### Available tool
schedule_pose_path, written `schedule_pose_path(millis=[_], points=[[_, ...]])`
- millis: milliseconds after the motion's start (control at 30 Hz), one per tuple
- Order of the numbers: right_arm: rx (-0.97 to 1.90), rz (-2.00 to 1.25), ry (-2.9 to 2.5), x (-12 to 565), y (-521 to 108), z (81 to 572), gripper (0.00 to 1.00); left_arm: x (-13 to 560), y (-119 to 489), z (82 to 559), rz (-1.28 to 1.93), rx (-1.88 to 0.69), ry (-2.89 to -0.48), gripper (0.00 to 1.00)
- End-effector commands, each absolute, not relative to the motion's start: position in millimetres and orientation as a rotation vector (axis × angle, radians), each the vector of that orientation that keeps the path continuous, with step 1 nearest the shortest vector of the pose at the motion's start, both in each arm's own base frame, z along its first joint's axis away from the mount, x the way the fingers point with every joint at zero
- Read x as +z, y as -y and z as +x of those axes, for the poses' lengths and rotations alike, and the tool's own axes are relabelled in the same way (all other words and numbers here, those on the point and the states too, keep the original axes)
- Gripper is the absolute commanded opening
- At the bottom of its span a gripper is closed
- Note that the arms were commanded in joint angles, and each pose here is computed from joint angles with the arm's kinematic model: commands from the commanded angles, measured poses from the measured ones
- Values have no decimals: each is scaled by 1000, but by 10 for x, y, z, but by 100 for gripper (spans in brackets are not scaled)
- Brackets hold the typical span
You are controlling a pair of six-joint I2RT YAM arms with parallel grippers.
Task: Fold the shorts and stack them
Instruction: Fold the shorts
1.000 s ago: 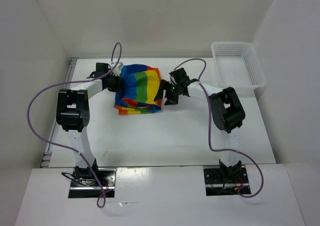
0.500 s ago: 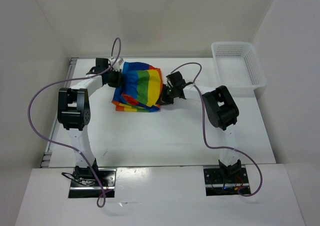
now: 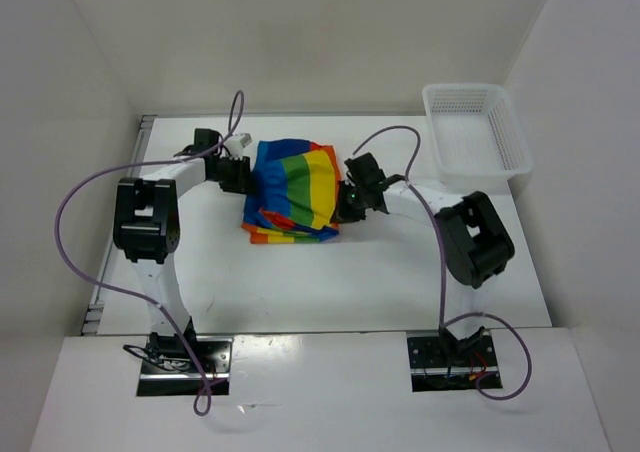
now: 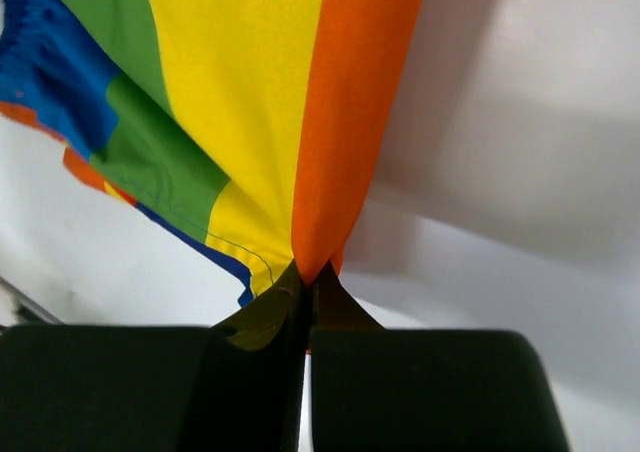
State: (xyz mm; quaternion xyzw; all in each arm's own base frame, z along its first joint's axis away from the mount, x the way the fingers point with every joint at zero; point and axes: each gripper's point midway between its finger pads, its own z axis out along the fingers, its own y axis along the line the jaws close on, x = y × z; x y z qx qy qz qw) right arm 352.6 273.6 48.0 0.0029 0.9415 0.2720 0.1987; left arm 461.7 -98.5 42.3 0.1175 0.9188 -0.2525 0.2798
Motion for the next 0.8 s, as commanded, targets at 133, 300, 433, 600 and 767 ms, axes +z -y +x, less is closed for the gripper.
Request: schedule_pose_path(millis=[133, 300, 433, 600, 767], points=[[554, -45, -2700, 629, -2132, 3020, 86, 830, 1060, 4024, 351, -729, -2433, 76], [519, -28, -2592, 1097, -2063, 3125, 100, 1200, 950, 4047, 341, -617, -2385, 90], [440, 64, -2481, 1496, -1854, 3276, 100, 1680, 933, 4115, 359, -573, -2284, 96], [341, 282, -2383, 1887, -1389, 3412, 100, 2119, 916, 4102, 377, -527, -2165, 99], [162, 403, -2363, 1960, -919, 3441, 100, 2361, 901, 4079, 384, -497, -2096, 99]])
